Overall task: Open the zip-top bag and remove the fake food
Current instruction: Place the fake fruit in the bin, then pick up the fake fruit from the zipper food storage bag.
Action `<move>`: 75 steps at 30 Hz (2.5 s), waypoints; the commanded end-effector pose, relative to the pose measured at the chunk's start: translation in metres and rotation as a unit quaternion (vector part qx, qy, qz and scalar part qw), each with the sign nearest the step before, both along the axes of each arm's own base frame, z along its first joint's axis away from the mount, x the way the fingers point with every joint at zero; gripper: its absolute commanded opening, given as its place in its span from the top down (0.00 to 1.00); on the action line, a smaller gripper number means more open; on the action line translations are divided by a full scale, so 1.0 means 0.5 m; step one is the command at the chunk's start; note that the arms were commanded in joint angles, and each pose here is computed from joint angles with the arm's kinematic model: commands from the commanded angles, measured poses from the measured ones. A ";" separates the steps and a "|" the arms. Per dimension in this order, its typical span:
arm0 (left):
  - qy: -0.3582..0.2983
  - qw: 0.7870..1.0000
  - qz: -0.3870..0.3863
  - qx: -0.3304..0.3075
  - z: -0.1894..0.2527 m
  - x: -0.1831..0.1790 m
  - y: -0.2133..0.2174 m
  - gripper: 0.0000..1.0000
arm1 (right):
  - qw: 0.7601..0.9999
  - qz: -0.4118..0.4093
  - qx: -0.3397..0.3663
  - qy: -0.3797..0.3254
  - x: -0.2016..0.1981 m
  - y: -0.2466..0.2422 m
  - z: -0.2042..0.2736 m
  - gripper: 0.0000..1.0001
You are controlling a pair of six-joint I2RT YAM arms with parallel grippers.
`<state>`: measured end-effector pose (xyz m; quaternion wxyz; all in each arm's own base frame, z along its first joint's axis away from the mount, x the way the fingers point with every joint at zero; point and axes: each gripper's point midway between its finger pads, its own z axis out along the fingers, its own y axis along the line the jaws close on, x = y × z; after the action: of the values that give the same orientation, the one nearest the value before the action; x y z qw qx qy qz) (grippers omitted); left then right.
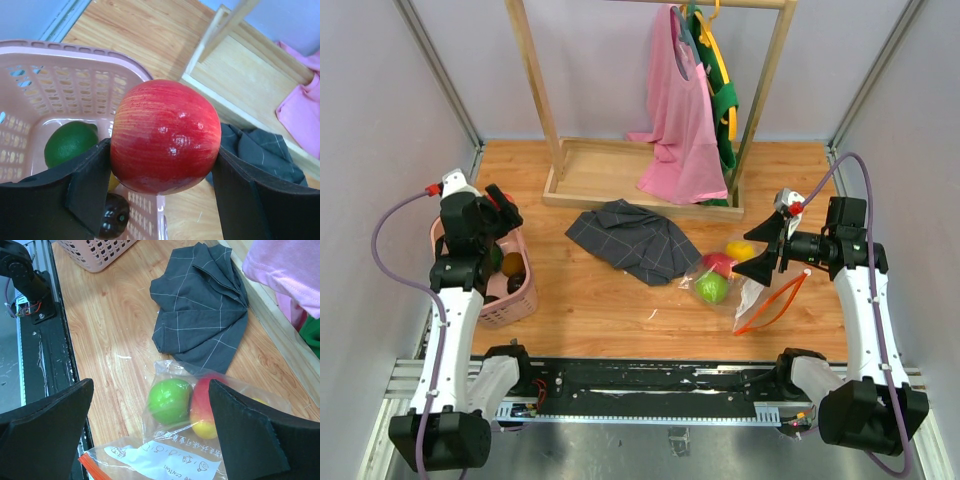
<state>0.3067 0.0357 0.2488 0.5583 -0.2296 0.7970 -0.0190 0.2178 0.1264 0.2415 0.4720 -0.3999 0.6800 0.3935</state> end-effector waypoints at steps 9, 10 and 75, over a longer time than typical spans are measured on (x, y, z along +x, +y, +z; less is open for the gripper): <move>-0.016 0.993 0.104 -0.043 -0.043 0.005 0.075 0.96 | 1.000 -0.006 -0.009 -0.010 -0.002 -0.007 0.007 0.02; -0.018 0.993 0.110 -0.045 -0.044 0.004 0.078 0.95 | 1.000 -0.006 -0.008 -0.009 -0.002 -0.007 0.006 0.02; -0.152 0.883 -0.408 -0.178 0.076 -0.135 -0.515 0.07 | 0.998 0.003 0.064 0.006 -0.015 -0.020 0.012 0.02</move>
<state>0.2430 -0.1866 0.2742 0.5375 -0.0063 0.7397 -0.4048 0.2236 0.1125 0.2392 0.4746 -0.3502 0.6785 0.4378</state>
